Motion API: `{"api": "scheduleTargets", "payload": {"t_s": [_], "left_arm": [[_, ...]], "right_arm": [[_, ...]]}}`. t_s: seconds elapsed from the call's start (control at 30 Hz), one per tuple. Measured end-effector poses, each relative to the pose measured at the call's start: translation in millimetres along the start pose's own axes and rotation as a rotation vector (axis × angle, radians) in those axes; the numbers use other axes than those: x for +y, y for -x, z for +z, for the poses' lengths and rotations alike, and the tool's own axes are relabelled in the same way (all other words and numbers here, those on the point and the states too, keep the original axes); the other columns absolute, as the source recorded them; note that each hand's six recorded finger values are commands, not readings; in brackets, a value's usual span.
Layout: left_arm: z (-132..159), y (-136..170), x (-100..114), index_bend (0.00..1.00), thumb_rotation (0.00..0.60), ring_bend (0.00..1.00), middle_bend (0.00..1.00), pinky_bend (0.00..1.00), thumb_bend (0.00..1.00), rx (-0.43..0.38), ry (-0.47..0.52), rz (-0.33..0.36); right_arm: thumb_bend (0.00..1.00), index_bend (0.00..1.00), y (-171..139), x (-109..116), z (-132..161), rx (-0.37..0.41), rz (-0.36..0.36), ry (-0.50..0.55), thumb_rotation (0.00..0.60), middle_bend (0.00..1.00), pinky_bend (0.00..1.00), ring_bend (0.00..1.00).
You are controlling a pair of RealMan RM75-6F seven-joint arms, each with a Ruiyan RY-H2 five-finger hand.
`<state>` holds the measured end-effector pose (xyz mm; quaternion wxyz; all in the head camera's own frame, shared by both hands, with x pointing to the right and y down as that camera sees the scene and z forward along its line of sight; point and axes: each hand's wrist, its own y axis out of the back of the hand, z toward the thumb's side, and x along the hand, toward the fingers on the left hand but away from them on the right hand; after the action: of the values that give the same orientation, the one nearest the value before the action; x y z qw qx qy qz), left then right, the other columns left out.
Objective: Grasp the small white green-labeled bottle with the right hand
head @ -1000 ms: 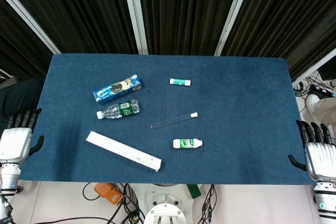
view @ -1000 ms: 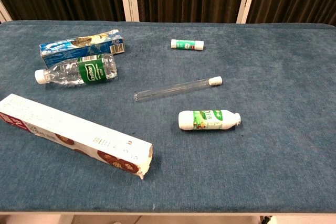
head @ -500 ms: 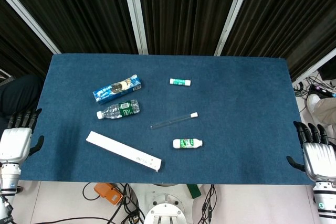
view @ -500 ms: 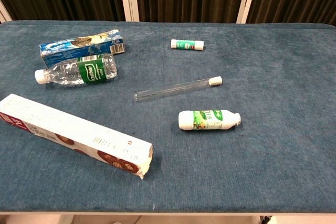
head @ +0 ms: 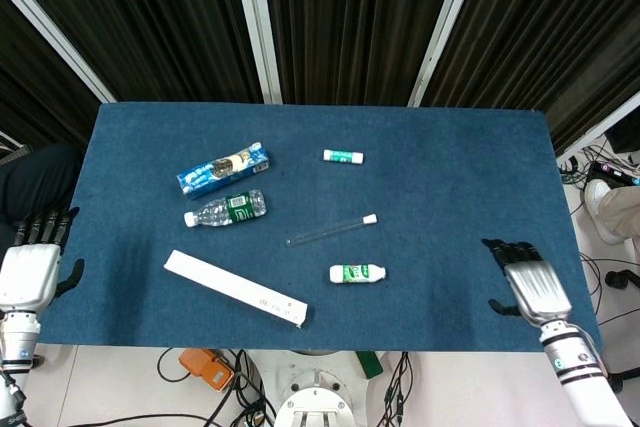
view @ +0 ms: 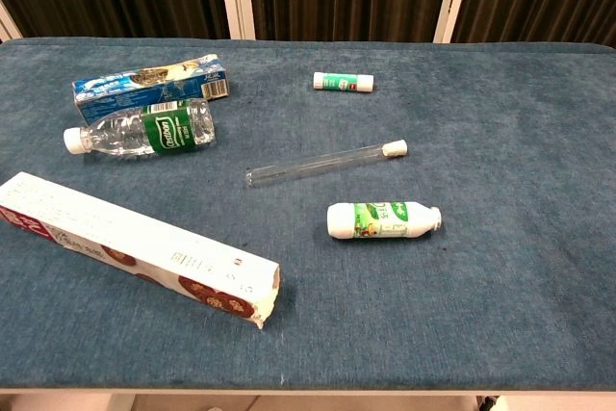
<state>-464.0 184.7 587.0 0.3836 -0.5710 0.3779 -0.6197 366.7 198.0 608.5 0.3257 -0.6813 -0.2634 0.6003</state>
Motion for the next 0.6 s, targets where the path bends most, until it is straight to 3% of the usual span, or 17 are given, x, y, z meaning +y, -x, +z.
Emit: {"api": "scheduleTargets", "payload": {"t_s": [0.23,0.6], "left_arm": [[-1,0,0,0.00,0.600,0.00,0.00,0.01,0.38,0.002,0.003,-0.002],[-1,-1,-1,0.00,0.600,0.00,0.00,0.01,0.38,0.003,0.001,-0.007]], "right_arm": [[0.29,0.21,51,-12,66,0.167,0.111,0.036,0.600,0.27,0.24,0.29],[0.29,0.28,90,-22,148,0.337,0.142,0.081,0.600,0.32,0.31,0.36]]}}
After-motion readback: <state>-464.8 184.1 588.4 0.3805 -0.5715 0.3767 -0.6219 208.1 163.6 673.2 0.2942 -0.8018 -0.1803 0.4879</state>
